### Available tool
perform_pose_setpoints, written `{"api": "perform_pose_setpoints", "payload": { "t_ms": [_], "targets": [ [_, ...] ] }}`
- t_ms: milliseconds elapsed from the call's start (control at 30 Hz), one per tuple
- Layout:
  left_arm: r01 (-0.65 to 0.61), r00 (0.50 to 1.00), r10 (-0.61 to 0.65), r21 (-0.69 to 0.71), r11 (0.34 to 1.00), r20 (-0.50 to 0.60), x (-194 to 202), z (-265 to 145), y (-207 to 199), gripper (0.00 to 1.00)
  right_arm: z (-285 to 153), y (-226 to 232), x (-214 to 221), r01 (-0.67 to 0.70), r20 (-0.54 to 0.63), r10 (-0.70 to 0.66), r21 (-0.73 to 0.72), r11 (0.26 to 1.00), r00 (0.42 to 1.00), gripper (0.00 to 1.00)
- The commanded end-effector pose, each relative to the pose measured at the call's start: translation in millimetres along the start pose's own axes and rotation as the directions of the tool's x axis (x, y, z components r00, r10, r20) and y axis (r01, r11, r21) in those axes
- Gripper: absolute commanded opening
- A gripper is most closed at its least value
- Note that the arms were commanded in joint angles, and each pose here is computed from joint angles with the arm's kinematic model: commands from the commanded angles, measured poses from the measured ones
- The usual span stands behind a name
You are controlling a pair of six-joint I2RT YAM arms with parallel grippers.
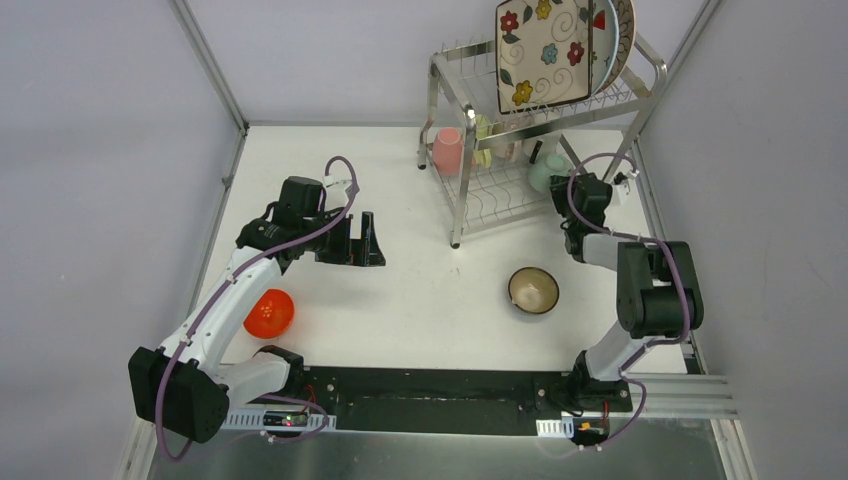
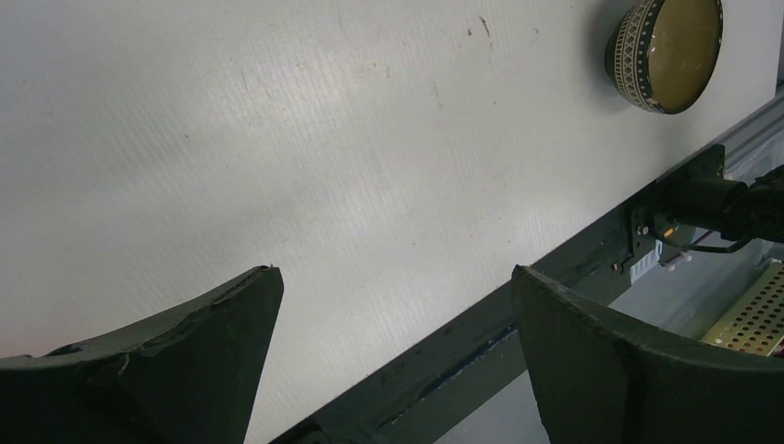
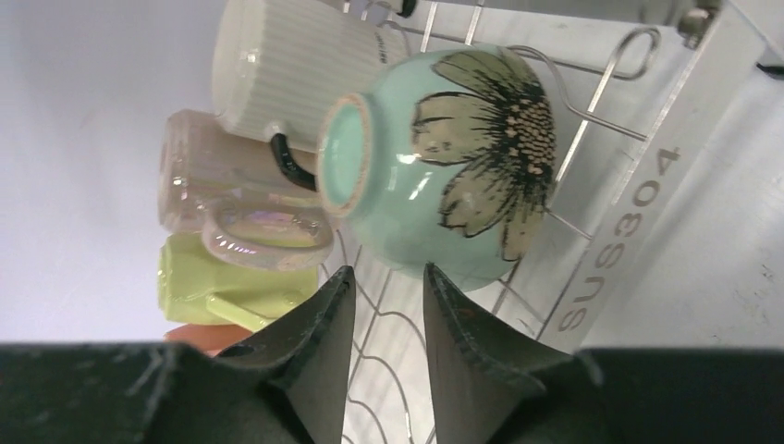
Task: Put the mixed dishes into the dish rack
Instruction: Move the bowl to the dish rack, then pick up the bowl from the center of the board.
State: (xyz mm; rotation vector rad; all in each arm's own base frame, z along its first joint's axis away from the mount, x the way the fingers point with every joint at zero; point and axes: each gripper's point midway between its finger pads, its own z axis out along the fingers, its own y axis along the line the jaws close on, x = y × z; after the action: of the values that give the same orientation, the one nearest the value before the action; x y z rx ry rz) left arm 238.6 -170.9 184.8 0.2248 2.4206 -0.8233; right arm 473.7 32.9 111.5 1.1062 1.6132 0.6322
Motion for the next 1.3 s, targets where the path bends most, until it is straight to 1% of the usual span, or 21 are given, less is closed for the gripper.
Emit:
{"api": "perform_pose_setpoints", "payload": {
  "t_ms": [0, 133, 167, 233, 267, 300, 333, 400, 500, 533, 633, 733, 800, 933, 1000, 1133, 1267],
  "targets": [
    [-0.026, 1.0, 0.026, -0.013, 1.0, 0.016, -3, -2, 1, 0.99, -23, 39, -17, 0.089, 0.011, -0.089, -0.107, 0.99, 0.996, 0.37],
    [-0.032, 0.998, 0.037, -0.08, 0.996, 0.053, -8, -5, 12, 0.99, -47, 43, -19, 0.201, -0.022, -0.204, -0.099, 0.974, 0.979, 0.44],
    [-0.032, 0.997, 0.038, -0.094, 0.995, 0.064, -9, -7, 14, 0.99, -57, 46, -20, 0.234, -0.036, -0.239, -0.105, 0.967, 0.97, 0.45],
    [-0.028, 0.996, 0.037, -0.109, 0.994, 0.08, -11, -9, 15, 0.99, -72, 44, -23, 0.254, -0.057, -0.258, -0.079, 0.964, 0.964, 0.45],
    [-0.028, 0.996, 0.037, -0.112, 0.993, 0.086, -12, -11, 15, 0.99, -80, 37, -21, 0.359, -0.084, -0.366, -0.08, 0.93, 0.927, 0.46],
    [-0.03, 0.995, 0.04, -0.113, 0.993, 0.091, -13, -12, 14, 0.99, -90, 28, -20, 0.397, -0.11, -0.401, -0.054, 0.916, 0.91, 0.47],
    [-0.032, 0.995, 0.043, -0.112, 0.993, 0.094, -13, -13, 14, 0.99, -99, 22, -22, 0.42, -0.123, -0.421, -0.033, 0.907, 0.899, 0.48],
    [-0.024, 0.995, 0.036, -0.125, 0.992, 0.093, -13, -14, 16, 0.99, -118, 11, -22, 0.474, -0.161, -0.468, -0.006, 0.881, 0.869, 0.55],
    [-0.025, 0.996, 0.036, -0.127, 0.992, 0.087, -11, -16, 15, 0.99, -146, -2, -13, 0.53, -0.258, -0.516, -0.016, 0.848, 0.817, 0.61],
    [-0.028, 0.996, 0.038, -0.116, 0.993, 0.086, -11, -17, 13, 0.99, -156, -7, -5, 0.537, -0.305, -0.521, -0.034, 0.843, 0.797, 0.62],
    [-0.043, 0.996, 0.048, -0.067, 0.997, 0.078, -9, -17, 4, 0.99, -184, -27, 16, 0.521, -0.424, -0.487, -0.042, 0.853, 0.763, 0.62],
    [-0.062, 0.996, 0.062, 0.003, 0.998, 0.067, -7, -15, -7, 0.96, -210, -44, 37, 0.493, -0.517, -0.439, -0.038, 0.869, 0.735, 0.61],
    [-0.069, 0.996, 0.067, 0.035, 0.997, 0.062, -6, -15, -12, 0.95, -226, -57, 45, 0.501, -0.564, -0.419, -0.012, 0.865, 0.711, 0.6],
    [-0.072, 0.996, 0.068, 0.057, 0.996, 0.057, -5, -15, -16, 0.93, -247, -73, 49, 0.528, -0.621, -0.403, 0.02, 0.849, 0.672, 0.61],
    [-0.073, 0.996, 0.07, 0.073, 0.995, 0.055, -4, -14, -18, 0.92, -251, -78, 53, 0.543, -0.641, -0.415, 0.002, 0.84, 0.645, 0.63],
    [-0.072, 0.996, 0.068, 0.076, 0.995, 0.053, -4, -13, -18, 0.91, -250, -88, 49, 0.572, -0.646, -0.412, 0.046, 0.819, 0.643, 0.63],
    [-0.069, 0.996, 0.065, 0.065, 0.995, 0.056, -3, -14, -16, 0.91, -245, -95, 45, 0.597, -0.64, -0.415, 0.086, 0.798, 0.646, 0.55]
  ]
}}
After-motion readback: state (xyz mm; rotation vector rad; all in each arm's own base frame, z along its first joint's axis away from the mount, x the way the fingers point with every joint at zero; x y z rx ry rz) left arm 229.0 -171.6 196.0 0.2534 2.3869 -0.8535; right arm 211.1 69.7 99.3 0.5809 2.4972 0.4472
